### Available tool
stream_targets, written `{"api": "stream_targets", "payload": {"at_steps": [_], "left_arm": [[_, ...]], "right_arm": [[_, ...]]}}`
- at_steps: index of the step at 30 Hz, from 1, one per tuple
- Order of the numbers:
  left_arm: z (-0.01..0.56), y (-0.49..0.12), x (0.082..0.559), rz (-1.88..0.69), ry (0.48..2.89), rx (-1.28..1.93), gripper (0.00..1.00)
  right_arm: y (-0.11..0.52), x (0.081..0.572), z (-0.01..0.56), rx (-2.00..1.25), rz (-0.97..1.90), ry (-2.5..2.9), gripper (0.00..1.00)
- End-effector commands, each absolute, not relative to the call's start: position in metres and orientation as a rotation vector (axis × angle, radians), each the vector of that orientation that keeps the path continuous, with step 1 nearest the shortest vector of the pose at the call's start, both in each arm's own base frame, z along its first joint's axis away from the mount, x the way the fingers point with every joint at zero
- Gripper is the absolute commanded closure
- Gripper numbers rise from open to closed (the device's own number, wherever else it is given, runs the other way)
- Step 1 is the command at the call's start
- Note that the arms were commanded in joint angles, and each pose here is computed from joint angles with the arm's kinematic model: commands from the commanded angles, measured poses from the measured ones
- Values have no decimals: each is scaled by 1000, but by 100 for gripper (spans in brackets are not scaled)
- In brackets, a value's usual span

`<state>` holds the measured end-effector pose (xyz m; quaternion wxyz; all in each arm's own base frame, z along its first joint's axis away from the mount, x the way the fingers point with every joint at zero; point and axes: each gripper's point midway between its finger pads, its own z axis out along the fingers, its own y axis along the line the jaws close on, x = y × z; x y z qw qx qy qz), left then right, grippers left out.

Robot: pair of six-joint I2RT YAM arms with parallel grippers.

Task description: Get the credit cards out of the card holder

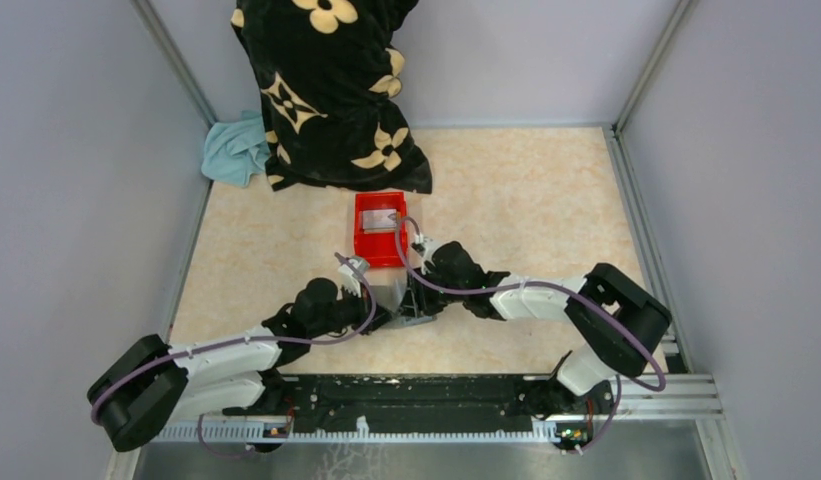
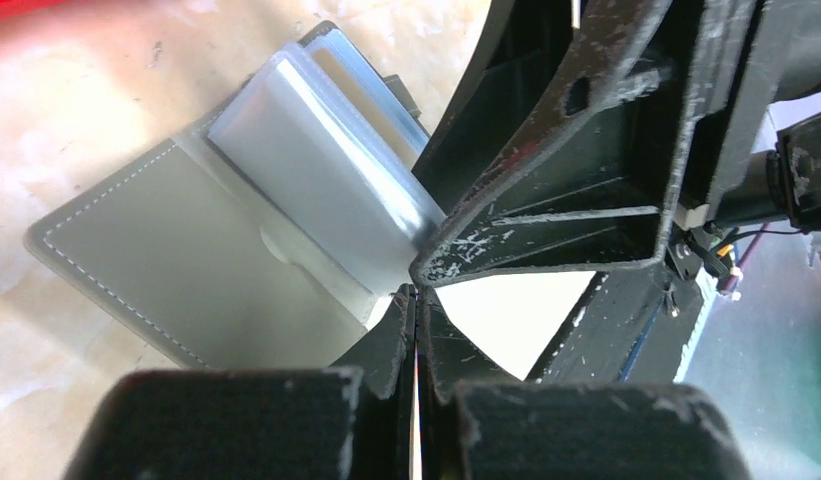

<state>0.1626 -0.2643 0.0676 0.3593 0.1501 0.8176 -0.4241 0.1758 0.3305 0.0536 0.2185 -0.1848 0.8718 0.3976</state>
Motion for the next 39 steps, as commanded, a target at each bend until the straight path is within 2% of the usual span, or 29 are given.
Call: {"api": "stream_targets", "payload": {"at_steps": [1, 7, 18, 28, 35, 39], "left_arm": [[48, -245, 156, -998, 2185, 377, 100], [52, -237, 156, -987, 2167, 315, 100], [81, -213, 160, -886, 2106, 286, 100], [96, -207, 161, -902, 2089, 199, 100], [142, -207, 163, -944, 1961, 212, 99], [147, -207, 164, -930, 1970, 216, 99]], "right_arm": [[360, 183, 83, -582, 1149, 2297, 61], [376, 178, 78, -627, 1144, 2302, 55], [401, 185, 92, -661, 1181, 2258, 55], [413, 188, 71, -677, 1168, 2298, 54], [419, 194, 67, -688, 1148, 2301, 54], [426, 197, 77, -690, 1178, 2275, 54]]}}
